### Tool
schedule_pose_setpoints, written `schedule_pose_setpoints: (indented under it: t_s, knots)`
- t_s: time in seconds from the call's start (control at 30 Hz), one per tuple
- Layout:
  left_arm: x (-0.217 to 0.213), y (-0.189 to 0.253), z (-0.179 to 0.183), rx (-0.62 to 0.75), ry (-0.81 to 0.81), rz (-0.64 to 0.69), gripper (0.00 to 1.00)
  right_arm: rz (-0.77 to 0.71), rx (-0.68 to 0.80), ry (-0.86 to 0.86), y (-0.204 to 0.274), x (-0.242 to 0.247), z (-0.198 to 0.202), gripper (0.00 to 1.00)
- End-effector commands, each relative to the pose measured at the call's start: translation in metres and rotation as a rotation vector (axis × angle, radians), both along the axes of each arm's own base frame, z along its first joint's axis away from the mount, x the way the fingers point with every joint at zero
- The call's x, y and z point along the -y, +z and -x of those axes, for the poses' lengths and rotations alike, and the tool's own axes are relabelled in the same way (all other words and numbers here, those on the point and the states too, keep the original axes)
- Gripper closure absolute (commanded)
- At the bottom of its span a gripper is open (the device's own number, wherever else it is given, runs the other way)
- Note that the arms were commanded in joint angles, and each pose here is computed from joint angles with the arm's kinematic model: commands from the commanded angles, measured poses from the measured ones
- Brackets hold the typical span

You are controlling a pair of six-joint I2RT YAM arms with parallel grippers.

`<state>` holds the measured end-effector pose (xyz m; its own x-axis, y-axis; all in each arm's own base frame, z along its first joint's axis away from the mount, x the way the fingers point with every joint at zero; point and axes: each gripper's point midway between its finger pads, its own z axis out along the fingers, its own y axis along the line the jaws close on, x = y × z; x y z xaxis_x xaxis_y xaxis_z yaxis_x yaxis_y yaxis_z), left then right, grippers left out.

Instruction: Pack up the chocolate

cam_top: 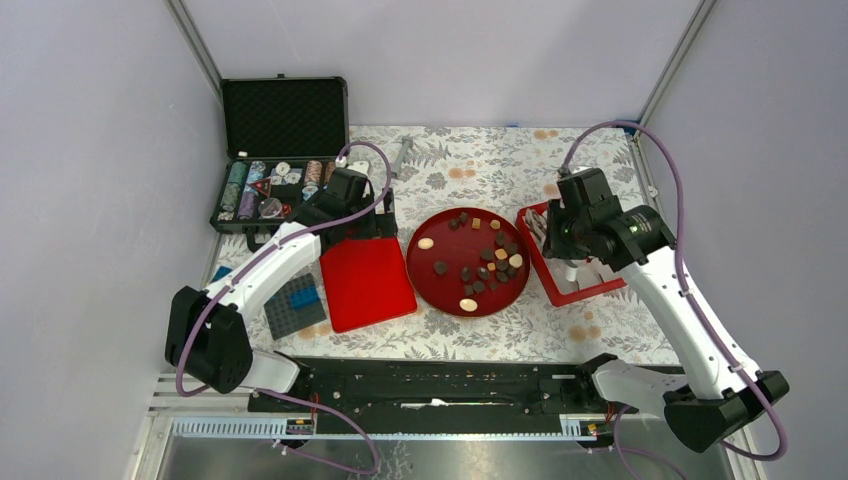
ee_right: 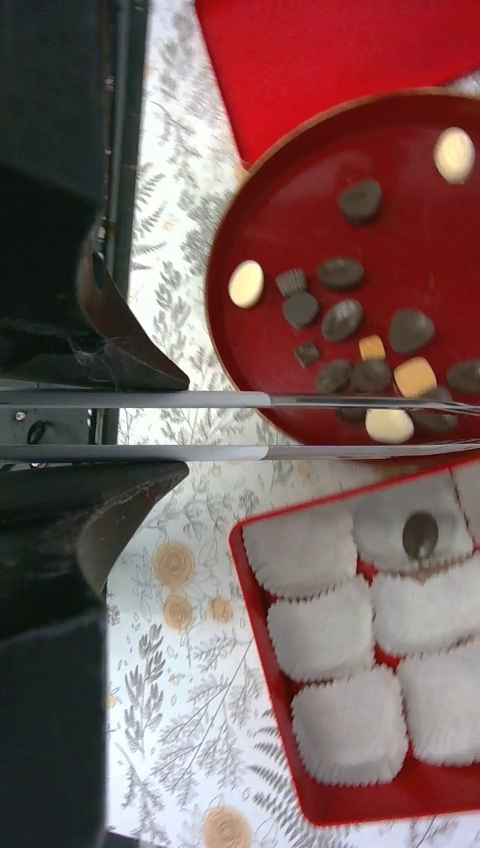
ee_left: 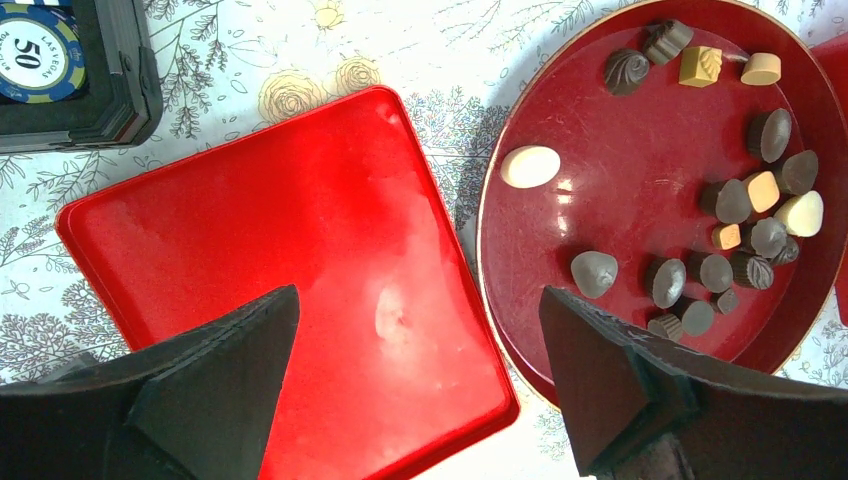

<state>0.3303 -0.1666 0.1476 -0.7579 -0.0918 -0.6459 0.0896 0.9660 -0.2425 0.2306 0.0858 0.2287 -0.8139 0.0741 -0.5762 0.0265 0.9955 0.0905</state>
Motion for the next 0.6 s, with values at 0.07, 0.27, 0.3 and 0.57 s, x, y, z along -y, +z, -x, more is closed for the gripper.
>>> schedule_pose_setpoints:
  t_s: [0.07, 0.27, 0.3, 0.57]
  knots:
    - [0.000, 0.017, -0.006, 0.057, 0.010, 0.026, 0.01, -0.023, 0.028, 0.185, 0.018, -0.048, 0.016, 0.73]
    - [-0.003, 0.018, -0.004, 0.065, 0.017, 0.023, 0.01, -0.003, -0.058, 0.269, -0.008, -0.066, 0.032, 0.71]
    - [-0.004, 0.019, -0.003, 0.067, 0.021, 0.021, 0.01, -0.014, -0.080, 0.293, -0.011, -0.070, 0.037, 0.70]
    - [-0.003, 0.015, -0.002, 0.054, 0.021, 0.020, 0.01, -0.007, -0.184, 0.400, -0.027, -0.079, 0.070, 0.66]
